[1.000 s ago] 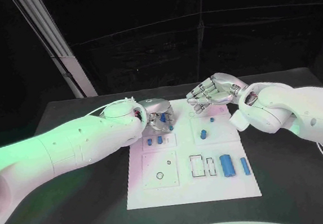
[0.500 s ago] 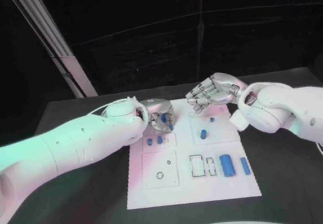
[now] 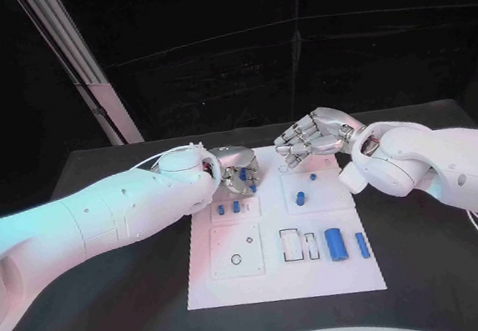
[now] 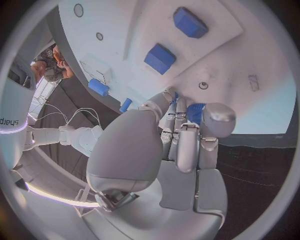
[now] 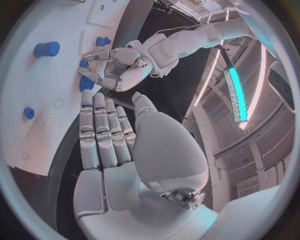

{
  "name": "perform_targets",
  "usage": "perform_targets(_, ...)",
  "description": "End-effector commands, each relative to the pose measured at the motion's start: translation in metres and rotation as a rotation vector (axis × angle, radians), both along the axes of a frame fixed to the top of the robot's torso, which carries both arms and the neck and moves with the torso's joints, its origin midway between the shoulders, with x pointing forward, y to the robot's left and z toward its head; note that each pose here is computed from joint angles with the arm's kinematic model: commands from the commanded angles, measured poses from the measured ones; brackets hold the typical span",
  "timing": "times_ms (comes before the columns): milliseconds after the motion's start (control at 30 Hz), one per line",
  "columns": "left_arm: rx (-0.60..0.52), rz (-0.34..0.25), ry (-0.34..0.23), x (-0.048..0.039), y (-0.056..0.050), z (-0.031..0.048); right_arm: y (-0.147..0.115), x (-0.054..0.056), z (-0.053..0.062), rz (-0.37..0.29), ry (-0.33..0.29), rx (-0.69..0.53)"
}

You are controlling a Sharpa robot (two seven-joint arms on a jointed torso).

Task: Assemble the parts on the task board

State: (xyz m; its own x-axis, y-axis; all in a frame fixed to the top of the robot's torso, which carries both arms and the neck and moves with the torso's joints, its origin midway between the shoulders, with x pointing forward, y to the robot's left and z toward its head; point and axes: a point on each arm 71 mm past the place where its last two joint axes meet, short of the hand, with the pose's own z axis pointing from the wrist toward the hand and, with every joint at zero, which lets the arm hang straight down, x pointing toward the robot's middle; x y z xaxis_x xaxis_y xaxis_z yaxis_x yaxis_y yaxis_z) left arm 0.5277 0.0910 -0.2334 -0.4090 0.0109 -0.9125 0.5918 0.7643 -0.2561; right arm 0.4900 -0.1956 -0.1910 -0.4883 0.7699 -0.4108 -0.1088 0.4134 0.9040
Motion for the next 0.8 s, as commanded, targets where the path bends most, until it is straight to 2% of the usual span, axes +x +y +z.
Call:
perform_targets(33,0.029,-0.005,0.027,-0.0028,-0.0011,-0.0054,0.0014,-0.0002,0.0018,0.008,-0.01,0.006)
perform_targets(467,0.043,0.015,0.031,-0.0007,0.0017,-0.0064,0.002,-0.0001,0.0018,0.009,-0.01,0.006)
perform_targets(800,0.026,0.03,0.004,0.0015,0.0034,-0.0044,0.002,-0.0001,0.0018,0.009,-0.01,0.007)
